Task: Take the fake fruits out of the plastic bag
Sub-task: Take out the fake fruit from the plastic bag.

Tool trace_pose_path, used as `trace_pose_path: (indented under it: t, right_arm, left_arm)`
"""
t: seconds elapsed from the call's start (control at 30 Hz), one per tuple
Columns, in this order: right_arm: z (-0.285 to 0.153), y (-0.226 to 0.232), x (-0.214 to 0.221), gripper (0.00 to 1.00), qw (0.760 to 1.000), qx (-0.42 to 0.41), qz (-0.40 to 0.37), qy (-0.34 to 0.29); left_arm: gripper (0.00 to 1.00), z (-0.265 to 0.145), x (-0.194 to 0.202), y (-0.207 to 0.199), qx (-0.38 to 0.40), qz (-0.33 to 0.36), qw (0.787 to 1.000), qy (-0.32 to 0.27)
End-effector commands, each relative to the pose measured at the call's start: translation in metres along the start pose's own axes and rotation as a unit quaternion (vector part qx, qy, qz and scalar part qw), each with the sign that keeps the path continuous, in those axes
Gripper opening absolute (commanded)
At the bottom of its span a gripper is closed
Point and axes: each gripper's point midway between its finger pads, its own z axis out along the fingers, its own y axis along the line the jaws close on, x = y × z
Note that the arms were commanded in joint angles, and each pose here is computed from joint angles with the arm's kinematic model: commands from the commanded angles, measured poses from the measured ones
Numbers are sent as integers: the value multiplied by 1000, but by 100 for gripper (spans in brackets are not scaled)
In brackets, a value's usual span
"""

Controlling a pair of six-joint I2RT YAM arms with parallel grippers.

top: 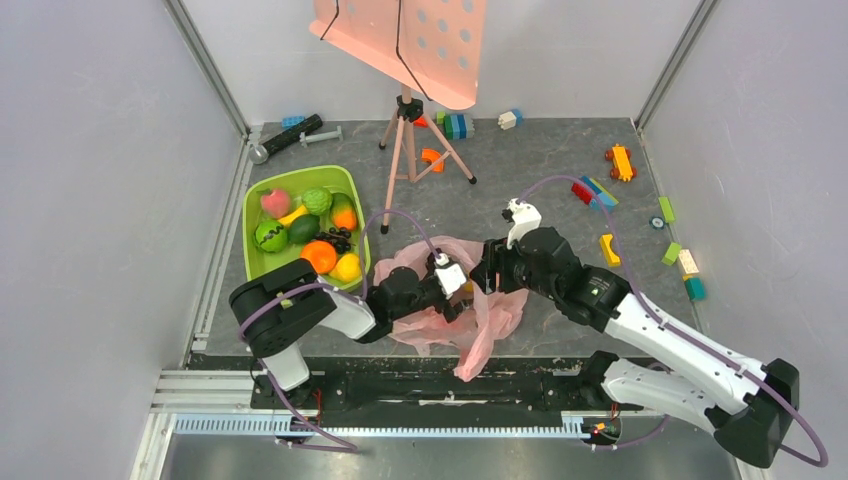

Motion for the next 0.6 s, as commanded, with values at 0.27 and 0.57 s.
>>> trace_pose_path:
  t: [0.27,0.57]
  right_arm:
    - [-13,-82,-60,68,979,156,59,-119]
    - [31,-167,-18,58,964,222,127,-64]
  left_arm:
    - [98,17,-21,-6,43,57,997,-35]
    - [98,24,-13,-13,65,57,996,-13]
